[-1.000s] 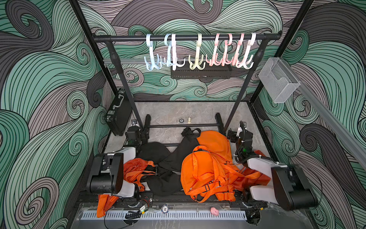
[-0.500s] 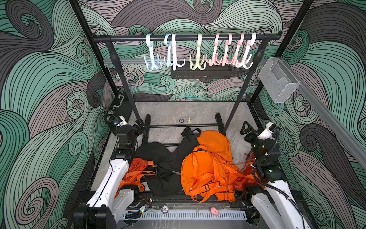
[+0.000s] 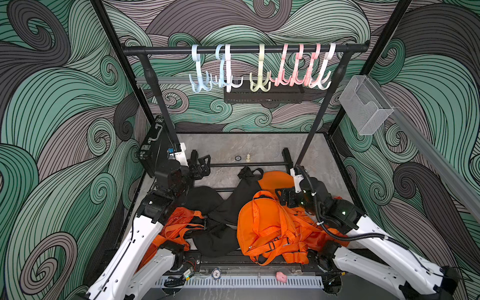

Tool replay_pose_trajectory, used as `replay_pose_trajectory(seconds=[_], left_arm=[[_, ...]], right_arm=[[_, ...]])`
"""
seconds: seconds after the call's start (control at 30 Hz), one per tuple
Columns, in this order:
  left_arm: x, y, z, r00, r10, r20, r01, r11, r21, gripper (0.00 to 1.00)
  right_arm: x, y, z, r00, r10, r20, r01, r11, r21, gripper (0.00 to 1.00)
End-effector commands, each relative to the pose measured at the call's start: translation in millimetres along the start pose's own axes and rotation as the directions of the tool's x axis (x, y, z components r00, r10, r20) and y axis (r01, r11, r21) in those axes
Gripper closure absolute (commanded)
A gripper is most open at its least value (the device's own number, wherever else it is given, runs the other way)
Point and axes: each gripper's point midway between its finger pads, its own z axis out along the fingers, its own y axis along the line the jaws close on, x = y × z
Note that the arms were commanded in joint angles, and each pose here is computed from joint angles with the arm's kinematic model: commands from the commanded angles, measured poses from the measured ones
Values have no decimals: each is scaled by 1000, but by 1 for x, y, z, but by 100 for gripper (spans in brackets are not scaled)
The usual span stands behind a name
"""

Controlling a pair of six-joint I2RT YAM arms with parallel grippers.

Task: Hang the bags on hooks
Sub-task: Pick up the bag from the bag.

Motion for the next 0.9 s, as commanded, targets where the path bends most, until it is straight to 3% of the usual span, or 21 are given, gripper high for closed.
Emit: replay_pose_trajectory(seconds=[0.0,0.27,0.47,0.6,0.7,0.87], left_arm=[[27,6,-6,970,209,-121,-216,975,-45,1],[49,-12,15,934,277,-225,-276,960,35,1],[57,-18,17,936,282,-212,-271,959,79,1],[64,-24,19,927,292,-234,-271,956,116,2],[66,-35,19,920,315,-232,-281,945,170,2],[71,-73,7,902,385,-198,-302,887,350,2]], right_arm=[[38,-5,-3,987,-12,-157,23,997,67,21],[82,1,18,952,-12,-305,39,996,82,38],[96,-6,34,936,-30,-351,81,988,131,57],[93,-10,39,935,-57,-349,118,981,155,65],[79,-4,35,941,-72,-331,128,981,149,81],[37,7,11,961,-139,-238,171,978,118,94]])
